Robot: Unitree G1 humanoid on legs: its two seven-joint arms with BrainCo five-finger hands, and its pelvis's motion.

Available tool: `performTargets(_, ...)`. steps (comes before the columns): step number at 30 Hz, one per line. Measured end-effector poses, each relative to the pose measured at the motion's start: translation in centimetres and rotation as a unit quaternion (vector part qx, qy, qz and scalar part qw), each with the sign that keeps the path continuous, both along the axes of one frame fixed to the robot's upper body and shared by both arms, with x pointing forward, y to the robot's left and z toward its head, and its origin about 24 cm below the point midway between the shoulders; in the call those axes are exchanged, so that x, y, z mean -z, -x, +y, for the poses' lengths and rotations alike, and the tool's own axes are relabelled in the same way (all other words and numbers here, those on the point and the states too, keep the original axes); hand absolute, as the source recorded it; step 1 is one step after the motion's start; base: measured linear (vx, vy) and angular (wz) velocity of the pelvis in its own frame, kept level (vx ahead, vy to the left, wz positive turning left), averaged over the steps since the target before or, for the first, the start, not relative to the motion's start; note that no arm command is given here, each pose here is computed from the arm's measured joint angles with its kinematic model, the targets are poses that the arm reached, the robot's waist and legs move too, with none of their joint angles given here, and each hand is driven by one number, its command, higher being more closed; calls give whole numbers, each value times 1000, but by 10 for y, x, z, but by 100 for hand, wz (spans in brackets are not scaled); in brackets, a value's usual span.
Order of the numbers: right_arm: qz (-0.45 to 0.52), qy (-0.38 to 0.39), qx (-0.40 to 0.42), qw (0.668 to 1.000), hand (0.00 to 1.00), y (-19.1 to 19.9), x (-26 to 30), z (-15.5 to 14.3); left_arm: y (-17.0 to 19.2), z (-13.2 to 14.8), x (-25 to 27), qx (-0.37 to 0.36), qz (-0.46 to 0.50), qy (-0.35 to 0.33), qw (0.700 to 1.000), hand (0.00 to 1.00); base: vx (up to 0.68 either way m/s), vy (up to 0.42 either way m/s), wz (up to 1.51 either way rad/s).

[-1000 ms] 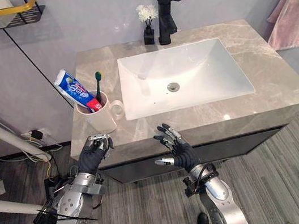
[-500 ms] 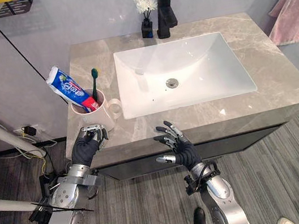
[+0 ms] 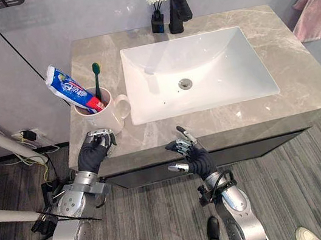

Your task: Organize washtable

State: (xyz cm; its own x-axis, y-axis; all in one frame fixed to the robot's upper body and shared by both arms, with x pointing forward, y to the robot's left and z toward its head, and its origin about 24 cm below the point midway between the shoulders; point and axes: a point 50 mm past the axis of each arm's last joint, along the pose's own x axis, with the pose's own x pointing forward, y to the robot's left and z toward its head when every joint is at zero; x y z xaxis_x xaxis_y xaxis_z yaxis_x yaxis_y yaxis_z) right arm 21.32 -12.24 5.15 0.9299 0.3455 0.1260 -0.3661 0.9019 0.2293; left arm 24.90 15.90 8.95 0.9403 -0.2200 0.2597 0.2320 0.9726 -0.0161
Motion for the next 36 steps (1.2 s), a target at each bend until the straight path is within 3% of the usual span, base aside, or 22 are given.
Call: performTargets(36, -8, 5, 0, 1000, 0, 2, -4, -2, -40, 2, -27, -14, -51, -47, 998, 100, -1, 0, -1)
